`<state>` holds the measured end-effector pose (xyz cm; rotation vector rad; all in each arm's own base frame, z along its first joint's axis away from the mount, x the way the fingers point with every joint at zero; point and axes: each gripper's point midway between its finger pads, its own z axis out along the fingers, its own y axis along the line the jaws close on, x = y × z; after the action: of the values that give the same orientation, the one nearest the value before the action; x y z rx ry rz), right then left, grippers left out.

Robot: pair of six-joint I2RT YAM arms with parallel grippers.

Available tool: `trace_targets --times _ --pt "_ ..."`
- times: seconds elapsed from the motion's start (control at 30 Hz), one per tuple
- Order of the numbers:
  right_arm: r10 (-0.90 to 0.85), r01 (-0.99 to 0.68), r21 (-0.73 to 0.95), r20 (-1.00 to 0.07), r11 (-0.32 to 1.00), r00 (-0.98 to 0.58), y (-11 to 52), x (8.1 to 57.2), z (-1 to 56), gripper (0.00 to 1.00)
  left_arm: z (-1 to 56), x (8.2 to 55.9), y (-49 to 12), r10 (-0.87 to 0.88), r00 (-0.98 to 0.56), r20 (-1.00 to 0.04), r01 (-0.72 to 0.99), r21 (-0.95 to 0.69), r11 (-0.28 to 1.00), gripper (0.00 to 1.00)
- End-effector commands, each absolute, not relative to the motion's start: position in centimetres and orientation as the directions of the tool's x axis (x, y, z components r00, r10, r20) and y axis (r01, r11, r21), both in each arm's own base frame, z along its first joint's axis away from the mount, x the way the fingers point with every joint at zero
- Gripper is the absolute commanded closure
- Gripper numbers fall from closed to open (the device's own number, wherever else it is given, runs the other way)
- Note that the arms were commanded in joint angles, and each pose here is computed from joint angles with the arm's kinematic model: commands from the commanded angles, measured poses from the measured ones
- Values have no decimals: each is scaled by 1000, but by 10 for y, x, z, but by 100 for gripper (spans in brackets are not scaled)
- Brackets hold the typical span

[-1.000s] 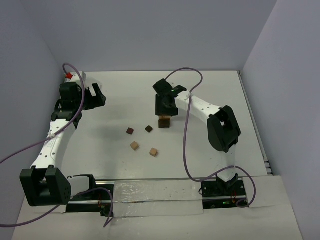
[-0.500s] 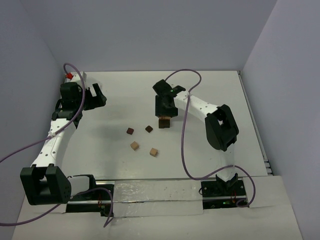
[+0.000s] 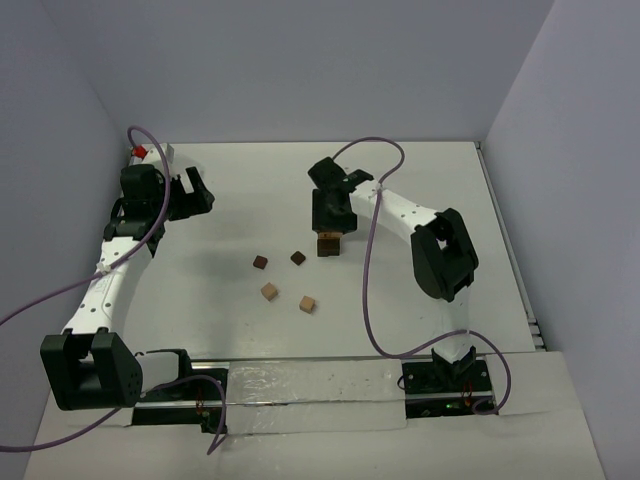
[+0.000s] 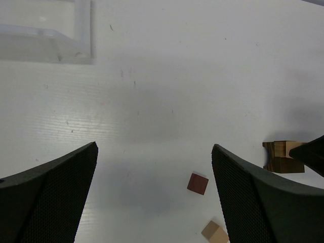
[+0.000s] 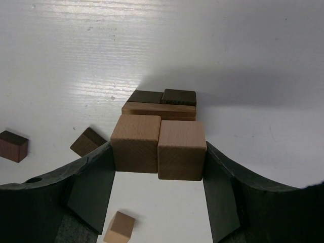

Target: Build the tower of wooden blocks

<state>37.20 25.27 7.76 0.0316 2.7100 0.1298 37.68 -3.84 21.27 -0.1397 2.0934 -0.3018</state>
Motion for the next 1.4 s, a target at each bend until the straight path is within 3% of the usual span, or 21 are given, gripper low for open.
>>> trace_targets --times 0.0,0.37,0.97,1.37 --pt "51 -3 122 -442 993 -895 259 387 84 44 237 386 -40 -232 -461 -856 48 -285 957 1" --pt "45 -12 127 -440 992 -897 262 388 82 36 235 384 -42 -231 -469 -852 56 -290 955 1" --pt "39 -15 120 -435 993 -899 262 389 78 32 234 384 -43 -230 -470 -852 60 -290 955 1" --pt "40 -13 122 -427 992 -903 262 387 77 20 234 385 -43 -230 -472 -851 62 -292 954 1"
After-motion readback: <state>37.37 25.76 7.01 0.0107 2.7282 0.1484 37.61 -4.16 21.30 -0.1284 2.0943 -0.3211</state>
